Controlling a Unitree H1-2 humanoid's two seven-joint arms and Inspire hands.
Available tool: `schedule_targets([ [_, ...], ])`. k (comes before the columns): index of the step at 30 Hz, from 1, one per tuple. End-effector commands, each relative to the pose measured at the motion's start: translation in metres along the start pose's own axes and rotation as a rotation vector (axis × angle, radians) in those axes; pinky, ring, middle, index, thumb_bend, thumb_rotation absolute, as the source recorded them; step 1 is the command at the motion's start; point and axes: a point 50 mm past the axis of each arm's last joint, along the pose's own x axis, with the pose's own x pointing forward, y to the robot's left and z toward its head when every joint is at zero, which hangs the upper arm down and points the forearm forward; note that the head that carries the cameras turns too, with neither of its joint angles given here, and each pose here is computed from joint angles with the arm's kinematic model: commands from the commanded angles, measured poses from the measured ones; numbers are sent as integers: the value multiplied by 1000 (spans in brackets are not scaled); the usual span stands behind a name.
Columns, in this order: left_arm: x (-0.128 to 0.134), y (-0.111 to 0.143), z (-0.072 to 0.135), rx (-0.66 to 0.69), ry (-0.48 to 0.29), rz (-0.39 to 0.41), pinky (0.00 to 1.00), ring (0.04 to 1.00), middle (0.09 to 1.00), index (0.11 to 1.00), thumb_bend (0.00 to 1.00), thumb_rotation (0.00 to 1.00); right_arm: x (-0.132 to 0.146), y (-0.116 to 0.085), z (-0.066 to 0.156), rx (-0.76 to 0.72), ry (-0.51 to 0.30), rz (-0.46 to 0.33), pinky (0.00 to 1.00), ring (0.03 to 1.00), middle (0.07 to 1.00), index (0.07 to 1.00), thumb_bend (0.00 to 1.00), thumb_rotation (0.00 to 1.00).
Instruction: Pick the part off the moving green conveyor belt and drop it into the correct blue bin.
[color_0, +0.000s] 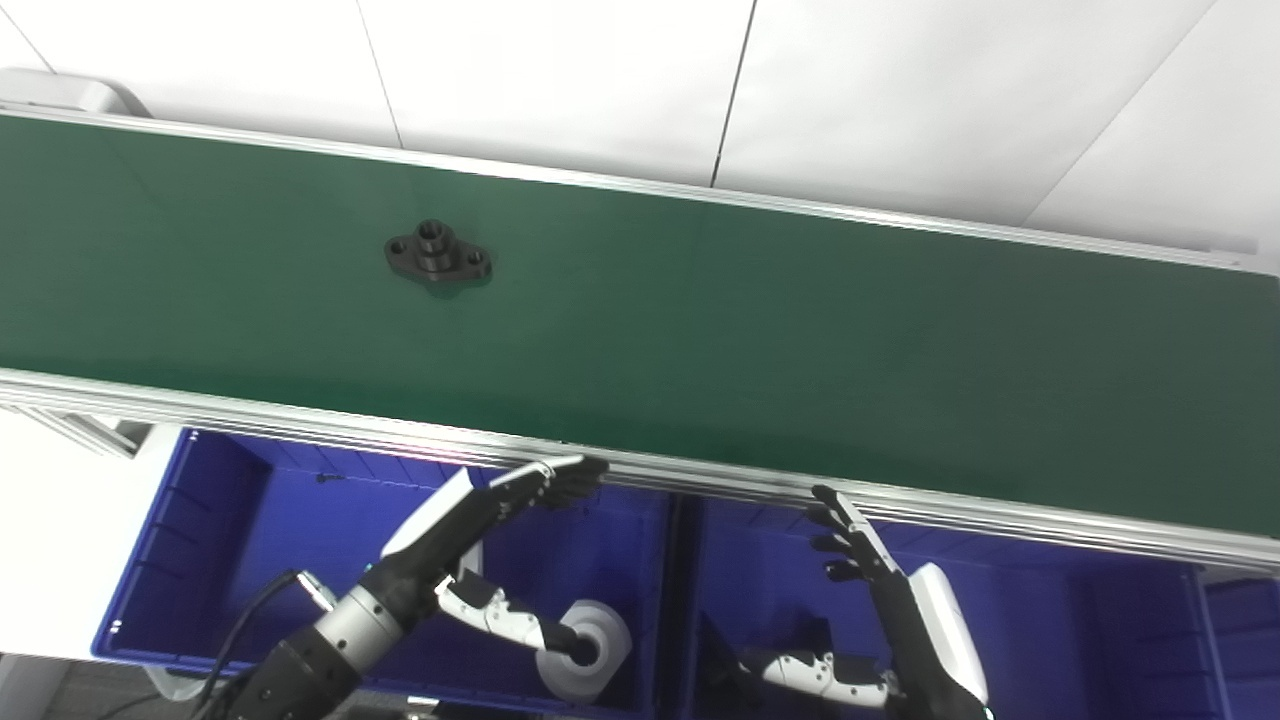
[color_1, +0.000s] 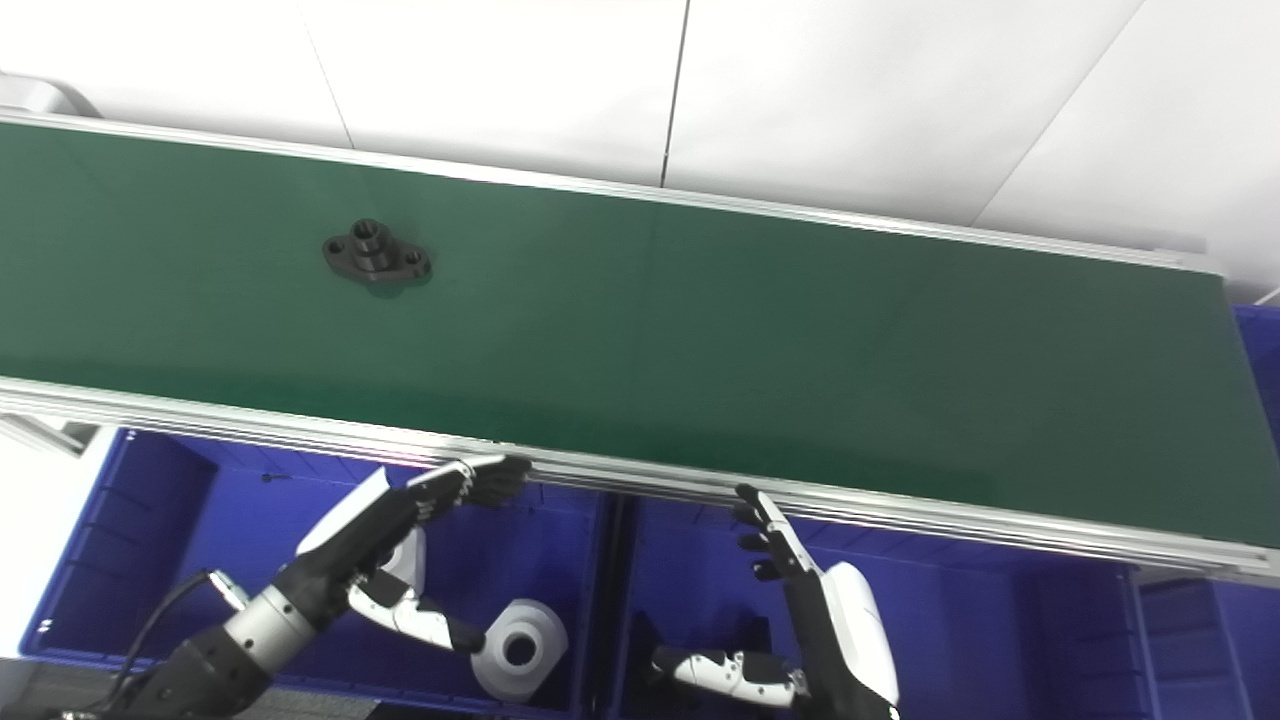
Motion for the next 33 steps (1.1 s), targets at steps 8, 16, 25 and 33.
schedule_targets([
  [8,-10,17,1,9,-52,11,796,867,917,913,831,180,8,9,16,-18,4,-17,658,762,832,907,817,264],
  [16,-11,17,-5,16,-49,4,787,863,916,907,833,153,9,12,13,-17,-10,-22,679,776,844,905,817,265],
  [25,-9,8,-16,28,-53,-17,797,851,888,877,851,126,3,-11,27,79,-197,-205,600,699,788,849,795,302],
  [33,1,-8,-23,14,-43,-42,758,818,853,825,910,134,24,-64,58,31,-403,-313,620,730,804,849,781,345],
])
